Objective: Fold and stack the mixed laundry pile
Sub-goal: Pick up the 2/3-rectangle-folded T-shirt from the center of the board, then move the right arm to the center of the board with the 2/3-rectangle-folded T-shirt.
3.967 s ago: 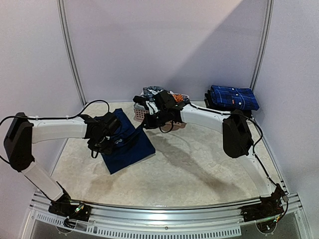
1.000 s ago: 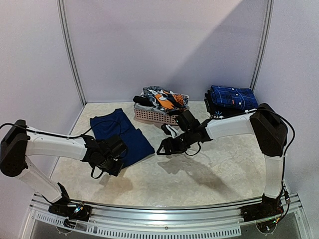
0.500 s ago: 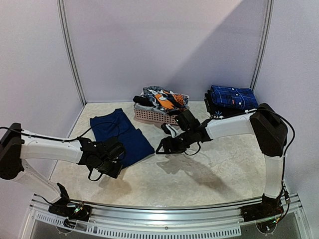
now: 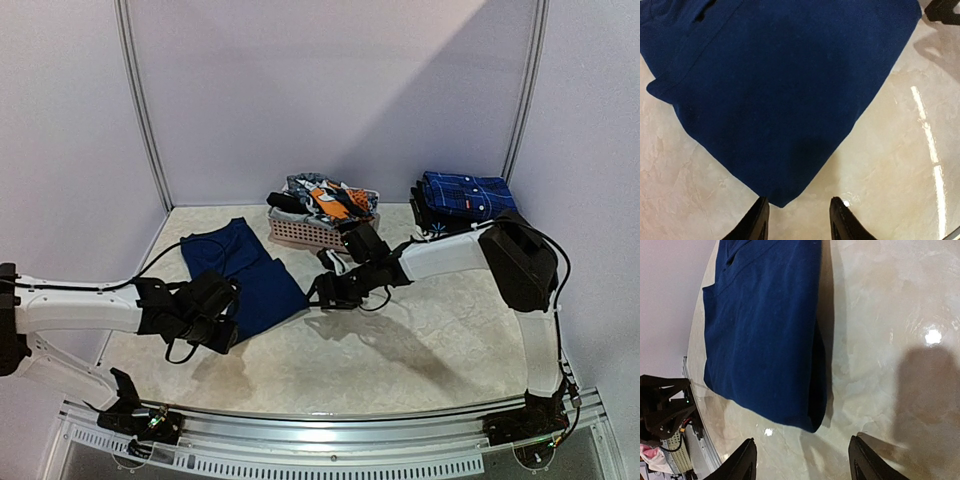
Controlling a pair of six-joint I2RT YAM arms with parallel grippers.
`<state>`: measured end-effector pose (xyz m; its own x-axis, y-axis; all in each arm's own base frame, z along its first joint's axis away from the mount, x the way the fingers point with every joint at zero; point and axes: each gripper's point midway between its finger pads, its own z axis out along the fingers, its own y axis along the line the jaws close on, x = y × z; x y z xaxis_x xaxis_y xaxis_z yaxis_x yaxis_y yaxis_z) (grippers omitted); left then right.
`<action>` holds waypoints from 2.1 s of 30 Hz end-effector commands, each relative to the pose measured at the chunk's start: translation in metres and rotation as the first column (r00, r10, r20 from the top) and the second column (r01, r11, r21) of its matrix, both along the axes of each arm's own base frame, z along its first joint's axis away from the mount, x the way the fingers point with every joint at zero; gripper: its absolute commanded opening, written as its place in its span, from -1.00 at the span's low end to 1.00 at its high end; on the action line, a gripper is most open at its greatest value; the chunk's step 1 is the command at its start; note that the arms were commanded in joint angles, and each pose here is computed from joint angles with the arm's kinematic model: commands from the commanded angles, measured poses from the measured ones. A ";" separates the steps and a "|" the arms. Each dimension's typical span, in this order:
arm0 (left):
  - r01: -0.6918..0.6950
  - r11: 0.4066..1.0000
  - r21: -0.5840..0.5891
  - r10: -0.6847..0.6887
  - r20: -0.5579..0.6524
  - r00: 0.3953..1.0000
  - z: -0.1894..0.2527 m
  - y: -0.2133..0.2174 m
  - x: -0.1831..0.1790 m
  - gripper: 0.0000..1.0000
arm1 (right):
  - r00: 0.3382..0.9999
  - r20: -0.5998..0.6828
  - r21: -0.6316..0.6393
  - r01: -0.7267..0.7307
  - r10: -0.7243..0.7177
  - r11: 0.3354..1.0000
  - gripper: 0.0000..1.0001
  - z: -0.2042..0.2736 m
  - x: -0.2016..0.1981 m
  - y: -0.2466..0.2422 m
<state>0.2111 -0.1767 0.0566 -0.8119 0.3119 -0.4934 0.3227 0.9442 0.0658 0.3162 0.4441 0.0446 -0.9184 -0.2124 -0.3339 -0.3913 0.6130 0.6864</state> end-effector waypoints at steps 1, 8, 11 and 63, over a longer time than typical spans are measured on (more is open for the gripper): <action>0.020 1.000 -0.001 -0.020 0.022 1.000 0.002 0.003 -0.005 -0.16 | 0.998 -0.062 0.017 0.035 -0.034 0.999 0.23 -0.012 0.008 0.010; 0.039 0.999 -0.004 -0.039 0.062 0.997 0.007 0.005 -0.003 -0.17 | 0.992 -0.120 0.057 0.047 -0.040 0.997 0.09 -0.019 0.014 0.024; 0.054 0.999 -0.007 -0.053 0.075 0.996 0.009 0.003 -0.002 -0.17 | 0.990 -0.136 0.079 0.050 -0.039 0.996 0.01 -0.019 0.015 0.030; 0.282 0.949 0.139 -0.291 0.049 0.955 0.010 -0.053 -0.040 -0.22 | 0.989 -0.146 -0.005 -0.003 0.003 1.000 -1.00 -0.046 -0.033 -0.027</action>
